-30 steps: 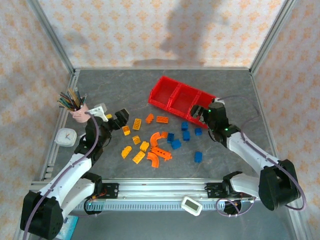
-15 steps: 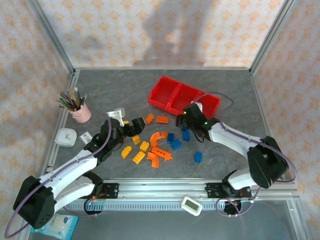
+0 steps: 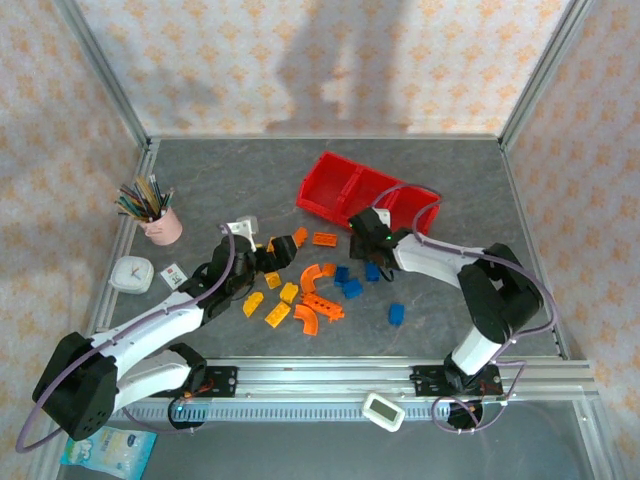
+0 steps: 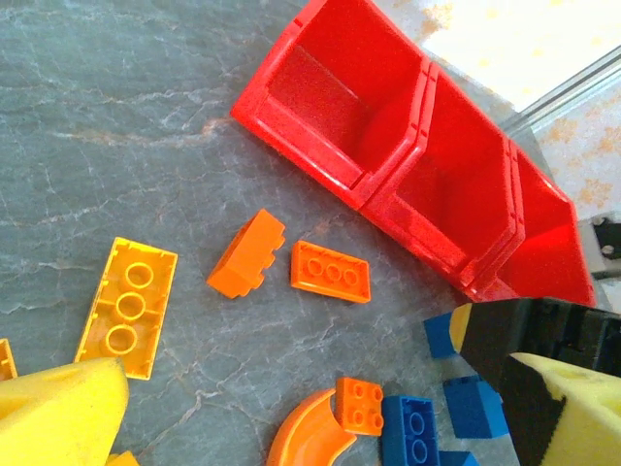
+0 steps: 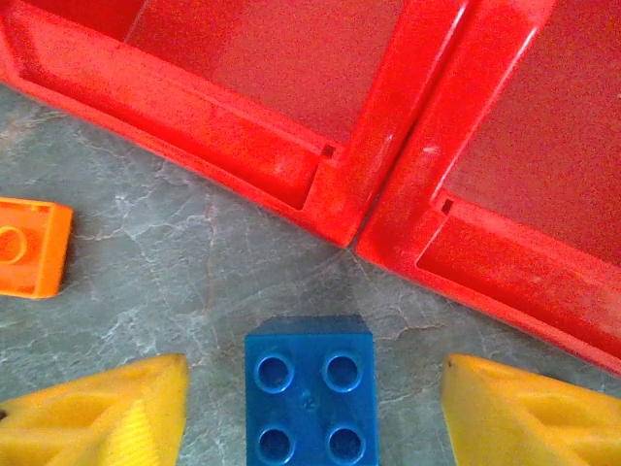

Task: Sort the legos into containers by color
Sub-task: Pick up the lego from the center of the table, then place the lego in the container.

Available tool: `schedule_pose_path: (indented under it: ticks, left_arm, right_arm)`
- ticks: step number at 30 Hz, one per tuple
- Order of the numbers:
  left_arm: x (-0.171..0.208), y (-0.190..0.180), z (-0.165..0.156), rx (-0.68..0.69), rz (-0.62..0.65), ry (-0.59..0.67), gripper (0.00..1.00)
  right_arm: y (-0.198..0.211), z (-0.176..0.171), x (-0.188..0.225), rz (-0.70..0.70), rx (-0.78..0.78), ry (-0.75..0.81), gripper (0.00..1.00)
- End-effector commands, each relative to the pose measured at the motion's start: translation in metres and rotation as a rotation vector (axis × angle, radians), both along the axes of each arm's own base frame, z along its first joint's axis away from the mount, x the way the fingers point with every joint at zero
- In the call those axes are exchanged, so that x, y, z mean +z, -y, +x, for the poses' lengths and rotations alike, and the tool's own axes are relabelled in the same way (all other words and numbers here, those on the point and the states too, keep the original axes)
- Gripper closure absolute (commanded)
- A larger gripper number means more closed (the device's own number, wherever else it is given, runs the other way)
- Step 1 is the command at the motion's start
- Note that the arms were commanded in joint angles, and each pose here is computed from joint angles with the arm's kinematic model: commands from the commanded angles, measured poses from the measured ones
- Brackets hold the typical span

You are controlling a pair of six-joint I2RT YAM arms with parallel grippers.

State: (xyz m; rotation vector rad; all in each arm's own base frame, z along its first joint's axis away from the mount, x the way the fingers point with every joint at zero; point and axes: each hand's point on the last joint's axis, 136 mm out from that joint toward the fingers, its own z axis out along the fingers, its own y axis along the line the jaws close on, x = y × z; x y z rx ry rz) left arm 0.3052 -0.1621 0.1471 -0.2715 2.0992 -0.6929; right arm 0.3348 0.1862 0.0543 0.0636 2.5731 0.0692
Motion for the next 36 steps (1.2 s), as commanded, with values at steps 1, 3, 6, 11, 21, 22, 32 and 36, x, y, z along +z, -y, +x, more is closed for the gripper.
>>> schedule_pose_path:
  ticks: [1,3,6,11,21,22,32,36]
  left_arm:
    - [0.017,0.0,0.006,0.027,-0.012,0.036,0.01]
    - [0.016,-0.001,0.005,0.03,-0.01,0.036,0.01]
    - [0.016,-0.002,0.005,0.034,-0.007,0.037,0.01]
    - [0.017,-0.002,0.006,0.033,-0.004,0.038,0.01]
    - [0.022,-0.002,0.004,0.034,-0.015,0.038,0.01]
    - [0.026,-0.002,0.004,0.038,-0.025,0.039,0.01]
    - [0.058,-0.018,0.015,0.113,0.056,0.069,0.01]
    - [0.058,-0.024,0.025,0.131,0.099,0.066,0.01]
  right_arm:
    - [-0.002,0.011,0.002,-0.03,-0.015,0.028,0.35]
    - [-0.002,0.014,-0.002,-0.048,-0.017,0.022,0.39]
    - [-0.003,0.016,-0.006,-0.059,-0.011,0.02,0.45]
    - [-0.006,0.021,-0.004,-0.062,-0.003,0.038,0.58]
    - [-0.01,0.023,0.017,-0.057,0.034,0.058,0.77]
    - [-0.015,0.023,0.023,-0.035,0.052,0.06,0.77]
    - [-0.059,0.055,0.094,0.113,0.112,0.191,0.77]
    - [-0.072,0.086,0.108,0.11,0.1,0.25,0.77]
